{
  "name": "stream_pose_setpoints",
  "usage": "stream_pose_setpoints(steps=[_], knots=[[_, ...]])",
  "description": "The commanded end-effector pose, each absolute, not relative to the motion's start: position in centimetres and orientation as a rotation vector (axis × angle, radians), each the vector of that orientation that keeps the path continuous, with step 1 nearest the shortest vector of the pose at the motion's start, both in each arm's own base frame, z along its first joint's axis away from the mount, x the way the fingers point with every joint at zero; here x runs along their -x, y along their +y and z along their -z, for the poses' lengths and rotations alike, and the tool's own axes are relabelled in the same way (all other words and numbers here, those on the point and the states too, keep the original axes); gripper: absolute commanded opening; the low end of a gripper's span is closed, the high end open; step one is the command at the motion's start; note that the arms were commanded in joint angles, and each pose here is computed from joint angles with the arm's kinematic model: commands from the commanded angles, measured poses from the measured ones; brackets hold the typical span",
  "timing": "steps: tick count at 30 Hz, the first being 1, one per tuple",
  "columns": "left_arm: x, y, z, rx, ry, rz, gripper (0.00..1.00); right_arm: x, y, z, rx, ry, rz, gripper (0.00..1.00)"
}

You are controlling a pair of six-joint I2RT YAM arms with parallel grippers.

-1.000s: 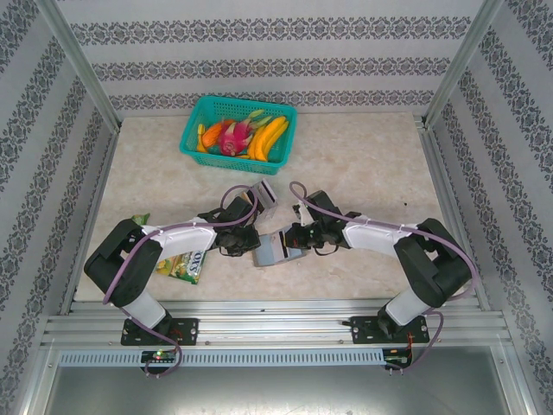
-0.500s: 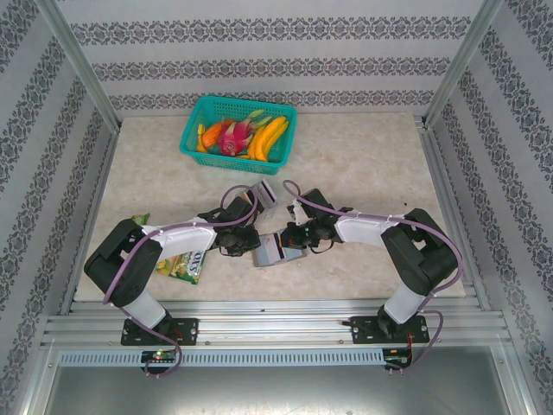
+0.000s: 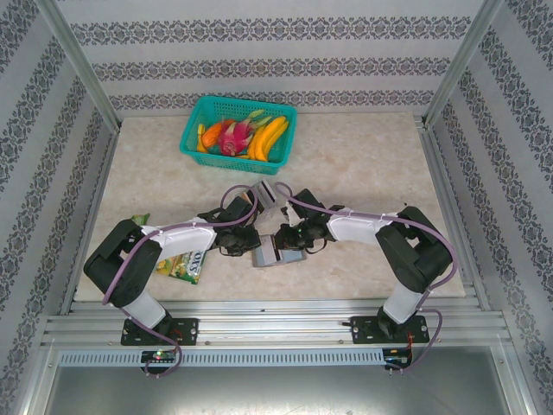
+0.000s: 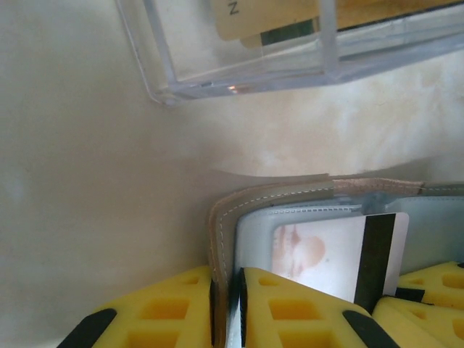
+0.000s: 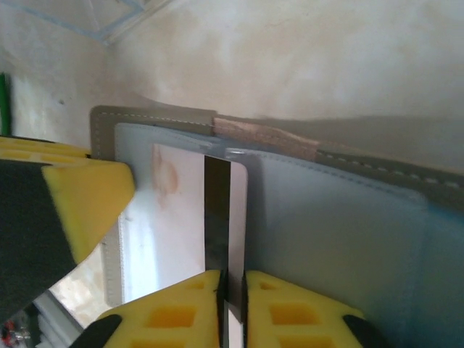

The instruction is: Put the credit cards into the card holder

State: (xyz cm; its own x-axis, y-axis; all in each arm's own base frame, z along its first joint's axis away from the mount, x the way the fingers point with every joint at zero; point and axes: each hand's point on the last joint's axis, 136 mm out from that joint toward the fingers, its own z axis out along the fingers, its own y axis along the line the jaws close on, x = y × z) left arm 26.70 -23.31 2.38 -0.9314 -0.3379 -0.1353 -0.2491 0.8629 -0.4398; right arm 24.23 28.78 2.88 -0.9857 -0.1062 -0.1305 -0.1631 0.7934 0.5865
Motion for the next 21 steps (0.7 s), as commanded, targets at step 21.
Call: stream_pose_setpoints(steps=[21], knots=[[-27.0,-23.6,-3.4,0.425,2.795,0.665,0.17,-23.4,31.9,-3.5,0.28,2.914,-1.028,0.18]])
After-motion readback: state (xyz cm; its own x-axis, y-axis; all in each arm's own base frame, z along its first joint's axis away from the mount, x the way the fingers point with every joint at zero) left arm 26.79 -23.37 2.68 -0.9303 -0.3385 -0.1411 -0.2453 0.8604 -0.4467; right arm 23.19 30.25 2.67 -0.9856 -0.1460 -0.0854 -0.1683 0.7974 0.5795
